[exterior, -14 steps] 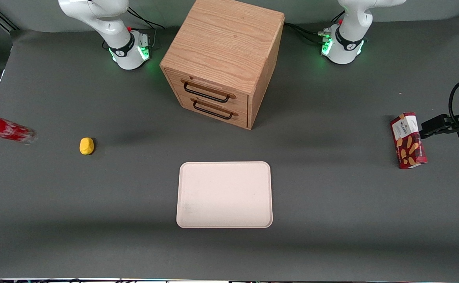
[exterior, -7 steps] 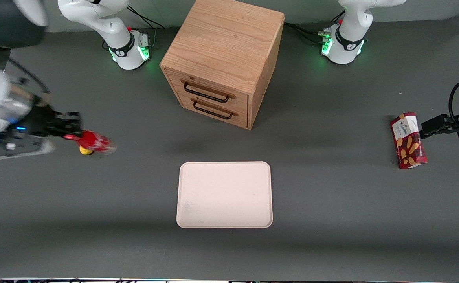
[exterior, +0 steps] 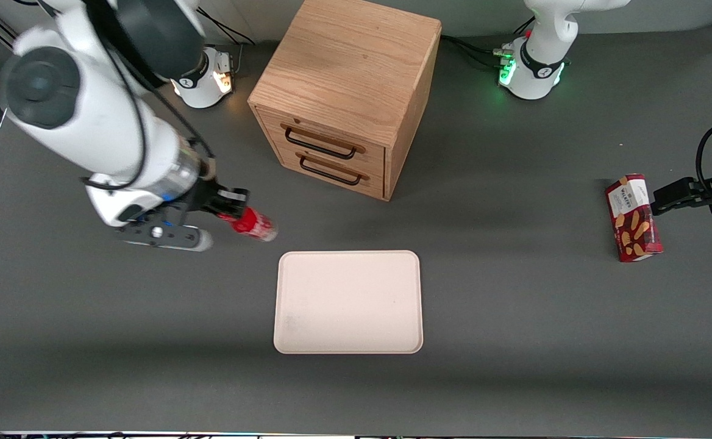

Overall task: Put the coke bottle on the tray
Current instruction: 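Carry the upright bottle over the white tray with the right gripper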

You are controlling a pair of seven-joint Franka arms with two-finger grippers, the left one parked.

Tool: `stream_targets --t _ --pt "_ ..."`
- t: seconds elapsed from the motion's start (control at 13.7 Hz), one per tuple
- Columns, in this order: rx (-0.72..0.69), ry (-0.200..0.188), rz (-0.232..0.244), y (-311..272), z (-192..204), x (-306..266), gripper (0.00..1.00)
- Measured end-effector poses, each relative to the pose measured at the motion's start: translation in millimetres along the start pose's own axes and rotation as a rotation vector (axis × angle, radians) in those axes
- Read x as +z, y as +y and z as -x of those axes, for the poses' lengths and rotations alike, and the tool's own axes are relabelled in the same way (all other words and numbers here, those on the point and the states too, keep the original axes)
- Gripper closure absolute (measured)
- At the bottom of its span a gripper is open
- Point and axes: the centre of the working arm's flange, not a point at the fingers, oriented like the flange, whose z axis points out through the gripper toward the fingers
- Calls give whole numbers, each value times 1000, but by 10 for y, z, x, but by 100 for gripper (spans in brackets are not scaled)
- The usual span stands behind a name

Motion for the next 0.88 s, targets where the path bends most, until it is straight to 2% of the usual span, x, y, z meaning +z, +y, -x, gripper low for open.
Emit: stream_targets --t 0.37,0.66,0.88 --pt "32 17 -12 -141 -332 552 69" --pt "45 85 25 -174 -698 1165 69" --pt "45 93 31 -216 -845 1568 69"
